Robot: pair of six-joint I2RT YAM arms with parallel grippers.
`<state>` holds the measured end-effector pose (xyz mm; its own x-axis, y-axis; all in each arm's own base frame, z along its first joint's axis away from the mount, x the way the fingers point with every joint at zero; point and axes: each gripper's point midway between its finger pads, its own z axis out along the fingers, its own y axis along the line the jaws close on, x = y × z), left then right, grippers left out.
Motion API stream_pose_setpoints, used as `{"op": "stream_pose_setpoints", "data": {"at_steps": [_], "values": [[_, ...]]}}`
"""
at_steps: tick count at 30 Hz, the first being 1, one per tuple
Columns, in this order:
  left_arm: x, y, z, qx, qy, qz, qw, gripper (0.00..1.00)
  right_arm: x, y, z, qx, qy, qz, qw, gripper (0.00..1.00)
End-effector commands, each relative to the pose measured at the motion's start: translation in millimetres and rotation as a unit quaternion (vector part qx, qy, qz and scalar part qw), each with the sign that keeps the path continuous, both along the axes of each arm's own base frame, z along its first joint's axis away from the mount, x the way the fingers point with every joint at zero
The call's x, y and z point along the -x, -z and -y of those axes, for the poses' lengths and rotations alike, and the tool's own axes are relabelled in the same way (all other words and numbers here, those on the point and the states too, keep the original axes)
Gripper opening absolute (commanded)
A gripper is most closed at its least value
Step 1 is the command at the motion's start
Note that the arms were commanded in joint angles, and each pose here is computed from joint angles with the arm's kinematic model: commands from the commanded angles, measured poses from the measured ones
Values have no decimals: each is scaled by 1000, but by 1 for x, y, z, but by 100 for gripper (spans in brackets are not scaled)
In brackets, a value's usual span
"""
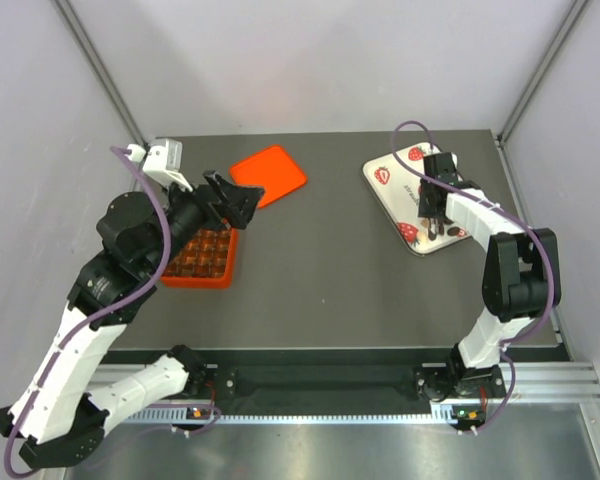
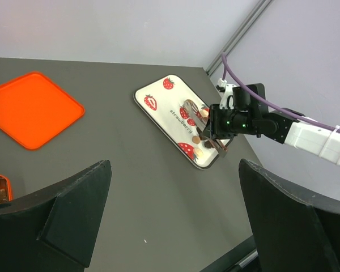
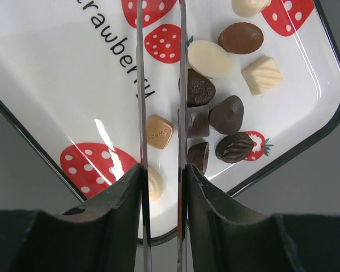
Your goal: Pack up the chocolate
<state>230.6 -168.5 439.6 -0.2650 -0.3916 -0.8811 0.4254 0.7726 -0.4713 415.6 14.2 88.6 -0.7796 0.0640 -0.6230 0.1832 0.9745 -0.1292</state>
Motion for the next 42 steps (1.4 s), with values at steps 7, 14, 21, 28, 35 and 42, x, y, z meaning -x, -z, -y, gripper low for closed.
{"op": "stream_pose_setpoints", "data": {"at_steps": [7, 14, 21, 28, 35, 42], "values": [[4, -21, -11, 12, -16, 36, 999, 99, -24, -27, 6, 8, 6, 44, 999, 38], [2, -19, -9, 10, -13, 34, 999, 99, -24, -26, 5, 8, 3, 42, 999, 34], [4, -21, -9, 12, -12, 34, 999, 99, -13, -48, -11, -17, -20, 63, 998, 27], [5, -18, -11, 14, -14, 33, 999, 99, 10, -76, -39, -65, -64, 93, 991, 25], [-1, -19, -1, 4, -1, 27, 1000, 99, 35, -102, -84, -138, -142, 135, 971, 25], [-1, -28, 3, 16, 8, 34, 999, 99, 71, -129, -170, -231, -251, 160, 926, 25]]}}
